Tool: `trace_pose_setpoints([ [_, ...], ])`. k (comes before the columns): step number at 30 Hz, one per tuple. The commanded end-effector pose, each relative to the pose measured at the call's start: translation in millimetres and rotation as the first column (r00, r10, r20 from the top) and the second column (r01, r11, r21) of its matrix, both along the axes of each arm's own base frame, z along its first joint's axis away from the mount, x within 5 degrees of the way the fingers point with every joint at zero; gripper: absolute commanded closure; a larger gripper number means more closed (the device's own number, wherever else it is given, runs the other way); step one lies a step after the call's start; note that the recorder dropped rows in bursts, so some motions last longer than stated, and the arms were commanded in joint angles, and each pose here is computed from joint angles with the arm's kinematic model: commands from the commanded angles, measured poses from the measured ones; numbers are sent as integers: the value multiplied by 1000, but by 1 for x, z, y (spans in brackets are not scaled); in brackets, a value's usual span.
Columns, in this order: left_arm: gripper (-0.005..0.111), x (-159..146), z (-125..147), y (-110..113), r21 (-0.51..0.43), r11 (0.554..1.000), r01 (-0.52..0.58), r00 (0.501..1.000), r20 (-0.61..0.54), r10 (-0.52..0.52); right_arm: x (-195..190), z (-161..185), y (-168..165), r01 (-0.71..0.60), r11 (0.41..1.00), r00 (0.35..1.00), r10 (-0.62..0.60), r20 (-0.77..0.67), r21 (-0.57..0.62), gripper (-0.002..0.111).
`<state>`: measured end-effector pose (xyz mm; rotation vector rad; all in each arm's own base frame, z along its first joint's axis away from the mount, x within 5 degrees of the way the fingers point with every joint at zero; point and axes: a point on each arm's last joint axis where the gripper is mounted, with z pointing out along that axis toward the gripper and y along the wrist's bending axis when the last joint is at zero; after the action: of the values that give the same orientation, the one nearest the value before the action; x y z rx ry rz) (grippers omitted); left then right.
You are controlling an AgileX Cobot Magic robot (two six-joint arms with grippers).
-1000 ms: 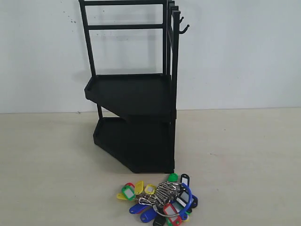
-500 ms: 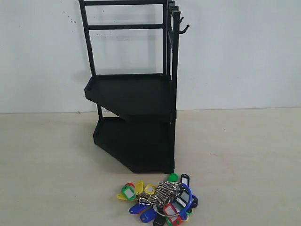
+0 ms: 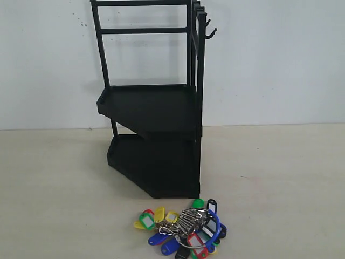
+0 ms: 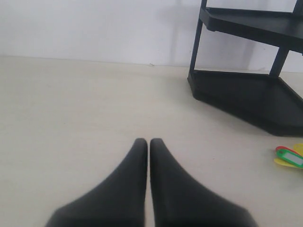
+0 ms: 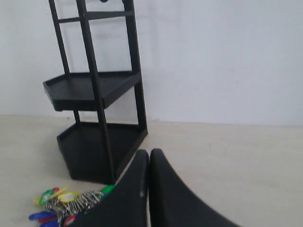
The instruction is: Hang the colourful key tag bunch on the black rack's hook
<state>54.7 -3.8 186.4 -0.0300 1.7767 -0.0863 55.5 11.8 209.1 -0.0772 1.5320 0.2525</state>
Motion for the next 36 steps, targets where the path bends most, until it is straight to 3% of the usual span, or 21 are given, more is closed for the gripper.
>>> trace_pose_setpoints([
  [1, 102, 0, 1, 0, 8, 1000, 0, 1000, 11, 0, -4, 21, -1, 5, 999, 973, -16, 232, 48, 108],
  [7, 102, 0, 1, 0, 8, 1000, 0, 1000, 11, 0, -24, 58, -7, -115, 965, 785, -57, 616, 237, 108],
  [9, 102, 0, 1, 0, 8, 1000, 0, 1000, 11, 0, -28, 68, -8, -132, 957, 761, -69, 645, 259, 108],
  [13, 102, 0, 1, 0, 8, 1000, 0, 1000, 11, 0, -38, 106, -10, -122, 960, 774, -68, 629, 253, 108],
  [17, 102, 0, 1, 0, 8, 1000, 0, 1000, 11, 0, -29, 137, -7, -63, 978, 916, -22, 400, 198, 108],
  [19, 102, 0, 1, 0, 8, 1000, 0, 1000, 11, 0, -17, 146, -3, -28, 989, 981, -1, 194, 143, 108],
  [21, 102, 0, 1, 0, 8, 1000, 0, 1000, 11, 0, -5, 149, 0, -9, 995, 1000, 12, -25, 96, 108],
  [24, 102, 0, 1, 0, 8, 1000, 0, 1000, 11, 0, 15, 137, 5, 5, 999, 927, 9, -375, 36, 108],
  [27, 102, 0, 1, 0, 8, 1000, 0, 1000, 11, 0, 36, 120, 12, 7, 999, 804, 21, -594, 44, 108],
  [36, 102, 0, 1, 0, 8, 1000, 0, 1000, 11, 0, 89, 81, 31, -46, 998, 558, 54, -828, 34, 108],
])
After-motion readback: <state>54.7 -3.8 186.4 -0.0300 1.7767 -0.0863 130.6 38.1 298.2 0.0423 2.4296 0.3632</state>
